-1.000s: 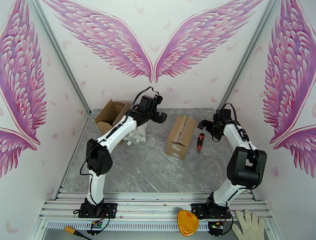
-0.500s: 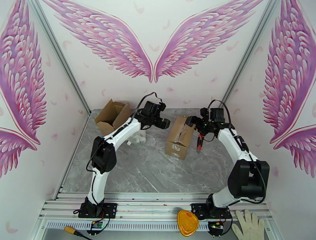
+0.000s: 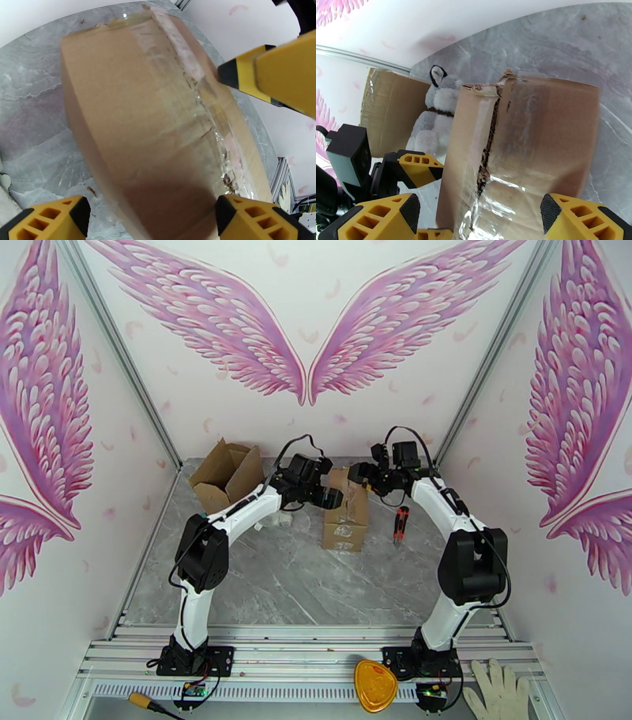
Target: Unpack the express box
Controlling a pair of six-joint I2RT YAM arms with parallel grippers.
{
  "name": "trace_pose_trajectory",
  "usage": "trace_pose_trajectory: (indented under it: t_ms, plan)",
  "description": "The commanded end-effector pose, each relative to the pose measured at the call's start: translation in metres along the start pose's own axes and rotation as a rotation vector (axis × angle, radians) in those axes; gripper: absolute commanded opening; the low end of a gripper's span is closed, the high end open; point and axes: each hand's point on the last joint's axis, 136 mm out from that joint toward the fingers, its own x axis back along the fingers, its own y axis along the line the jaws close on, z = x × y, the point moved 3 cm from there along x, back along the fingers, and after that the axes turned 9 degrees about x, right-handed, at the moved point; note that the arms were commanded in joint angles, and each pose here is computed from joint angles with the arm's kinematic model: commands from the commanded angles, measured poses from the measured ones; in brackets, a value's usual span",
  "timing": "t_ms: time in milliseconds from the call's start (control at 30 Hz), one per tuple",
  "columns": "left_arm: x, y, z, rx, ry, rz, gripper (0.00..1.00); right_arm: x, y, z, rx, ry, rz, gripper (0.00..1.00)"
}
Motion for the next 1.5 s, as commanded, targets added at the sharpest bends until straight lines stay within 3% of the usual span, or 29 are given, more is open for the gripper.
trace_pose_trajectory:
  t_ms: [0,167,433,1133,1467]
  plan:
    - [0.02,-0.008,-0.011,0.009,-0.045,-0.01,0.89,0.002,-0.003,0.006,0.042,0.038,0.134,0.84]
    - [0.013,0.017,-0.012,0.069,-0.035,-0.091,0.88,0.022,-0.006,0.01,0.071,0.017,0.393,0.83]
    - [-0.006,0.03,0.002,0.088,0.02,-0.103,0.86,0.015,0.001,0.027,0.119,0.112,0.592,0.78]
    - [-0.02,0.033,0.02,0.036,0.071,-0.226,0.85,-0.028,-0.027,0.058,0.093,0.278,0.723,0.8]
    - [-0.022,0.034,0.022,0.042,0.084,-0.235,0.85,-0.035,-0.039,0.064,0.093,0.281,0.767,0.98]
